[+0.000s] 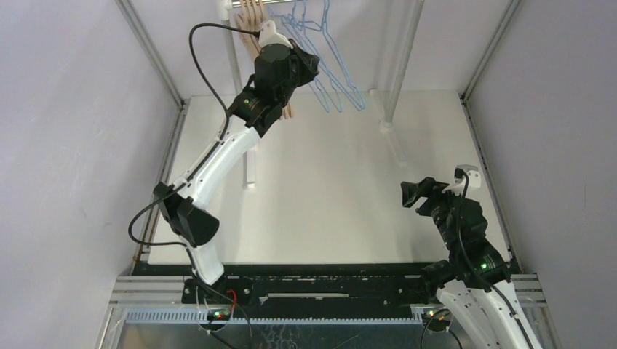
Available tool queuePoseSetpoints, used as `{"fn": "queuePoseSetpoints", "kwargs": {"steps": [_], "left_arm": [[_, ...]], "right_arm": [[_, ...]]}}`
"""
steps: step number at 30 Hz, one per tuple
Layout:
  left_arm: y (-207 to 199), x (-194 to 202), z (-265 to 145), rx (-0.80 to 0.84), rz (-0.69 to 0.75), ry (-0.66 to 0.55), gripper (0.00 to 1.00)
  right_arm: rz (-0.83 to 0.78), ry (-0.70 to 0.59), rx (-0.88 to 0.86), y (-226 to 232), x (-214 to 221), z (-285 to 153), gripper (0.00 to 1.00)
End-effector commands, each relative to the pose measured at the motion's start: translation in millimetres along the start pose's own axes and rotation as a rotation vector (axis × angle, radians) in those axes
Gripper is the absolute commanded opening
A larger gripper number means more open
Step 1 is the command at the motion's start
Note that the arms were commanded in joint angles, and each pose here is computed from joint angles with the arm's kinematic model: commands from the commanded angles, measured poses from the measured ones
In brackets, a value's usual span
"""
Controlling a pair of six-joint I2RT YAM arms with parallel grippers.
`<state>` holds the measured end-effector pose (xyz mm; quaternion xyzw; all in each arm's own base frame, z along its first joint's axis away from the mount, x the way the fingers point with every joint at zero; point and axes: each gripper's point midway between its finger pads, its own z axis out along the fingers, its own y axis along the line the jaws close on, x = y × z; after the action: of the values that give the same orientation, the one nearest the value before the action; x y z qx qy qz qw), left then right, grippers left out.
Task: Organize the hangers
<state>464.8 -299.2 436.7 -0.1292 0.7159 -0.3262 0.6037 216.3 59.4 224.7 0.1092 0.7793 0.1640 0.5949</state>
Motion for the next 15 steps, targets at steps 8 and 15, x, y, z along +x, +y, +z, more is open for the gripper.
{"fn": "queuePoseSetpoints", "kwargs": {"steps": [8,15], "left_arm": [[-7,-26,3,0.031,-0.084,-0.006,0.05],[5,-19,8,0.002,-0.084,0.009,0.21]], "right_arm": [[0.009,-0.044,-0.026,9,-19,-3,0.84],[0.016,-0.042,-0.012,5,-18,-5,0.85]]}}
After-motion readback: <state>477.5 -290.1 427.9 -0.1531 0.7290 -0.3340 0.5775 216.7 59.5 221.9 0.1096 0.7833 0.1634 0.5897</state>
